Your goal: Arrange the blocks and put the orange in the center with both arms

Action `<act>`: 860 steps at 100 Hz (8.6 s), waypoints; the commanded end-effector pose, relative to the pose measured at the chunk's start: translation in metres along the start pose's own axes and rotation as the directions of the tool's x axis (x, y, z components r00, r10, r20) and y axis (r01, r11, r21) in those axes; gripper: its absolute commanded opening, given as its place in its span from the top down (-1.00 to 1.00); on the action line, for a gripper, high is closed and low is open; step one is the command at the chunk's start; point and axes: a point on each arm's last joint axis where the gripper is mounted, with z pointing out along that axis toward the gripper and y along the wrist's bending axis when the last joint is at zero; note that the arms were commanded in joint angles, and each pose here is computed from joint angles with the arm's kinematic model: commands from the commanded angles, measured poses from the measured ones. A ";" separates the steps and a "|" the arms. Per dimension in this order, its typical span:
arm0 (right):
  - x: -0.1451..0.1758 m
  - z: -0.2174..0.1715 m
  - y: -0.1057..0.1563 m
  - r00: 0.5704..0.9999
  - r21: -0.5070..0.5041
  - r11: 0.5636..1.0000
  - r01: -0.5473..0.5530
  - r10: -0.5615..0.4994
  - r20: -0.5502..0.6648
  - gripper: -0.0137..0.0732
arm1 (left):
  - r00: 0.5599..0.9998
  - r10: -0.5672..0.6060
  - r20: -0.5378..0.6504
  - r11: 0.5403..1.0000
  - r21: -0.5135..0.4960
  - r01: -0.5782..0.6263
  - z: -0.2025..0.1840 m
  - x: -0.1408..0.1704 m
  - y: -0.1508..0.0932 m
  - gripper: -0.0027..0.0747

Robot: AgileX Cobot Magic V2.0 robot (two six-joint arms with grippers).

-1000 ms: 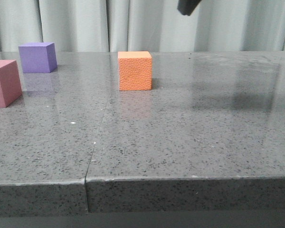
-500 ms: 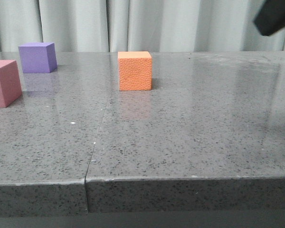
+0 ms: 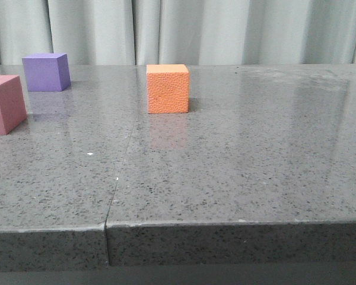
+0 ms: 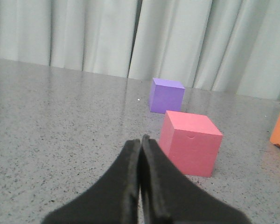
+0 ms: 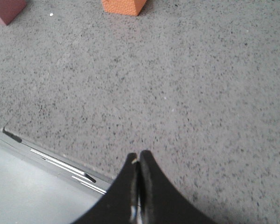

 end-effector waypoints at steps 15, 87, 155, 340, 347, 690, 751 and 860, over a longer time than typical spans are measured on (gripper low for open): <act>0.016 -0.014 -0.004 0.990 -0.020 1.000 0.022 -0.019 0.142 0.85 | 0.997 -0.040 0.061 0.999 0.023 0.039 -0.004 -0.046 -0.010 0.99; 0.016 -0.019 -0.004 0.983 -0.028 0.999 0.024 -0.018 0.184 0.85 | 0.944 0.135 -0.299 0.990 0.010 -0.139 0.105 -0.175 -0.035 0.25; 0.016 -0.019 -0.004 0.983 -0.028 0.999 0.024 -0.018 0.184 0.85 | 0.786 0.391 -0.478 0.853 0.510 -0.114 0.256 -0.185 -0.075 -0.82; 0.016 -0.019 -0.004 0.983 -0.028 0.999 0.024 -0.018 0.184 0.85 | 0.452 0.886 -0.103 0.210 0.958 -0.193 0.353 -0.043 -0.225 -0.64; 0.016 -0.019 -0.004 0.983 -0.028 0.999 0.024 -0.018 0.184 0.85 | 0.452 0.886 -0.103 0.210 0.958 -0.193 0.353 -0.043 -0.225 -0.45; 0.016 -0.019 -0.004 0.983 -0.028 0.999 0.024 -0.018 0.184 0.85 | 0.649 0.019 -0.761 0.993 -0.064 -0.104 0.343 -0.079 -0.079 -0.51; 0.016 -0.019 -0.004 0.983 -0.028 0.999 0.024 -0.018 0.184 0.85 | 0.781 0.037 -0.624 0.997 -0.034 -0.074 0.281 -0.156 -0.084 0.54; 0.016 -0.019 -0.004 0.983 -0.028 0.999 0.024 -0.018 0.184 0.85 | 0.915 -0.018 -0.403 0.999 0.036 0.036 0.083 -0.142 -0.048 0.98</act>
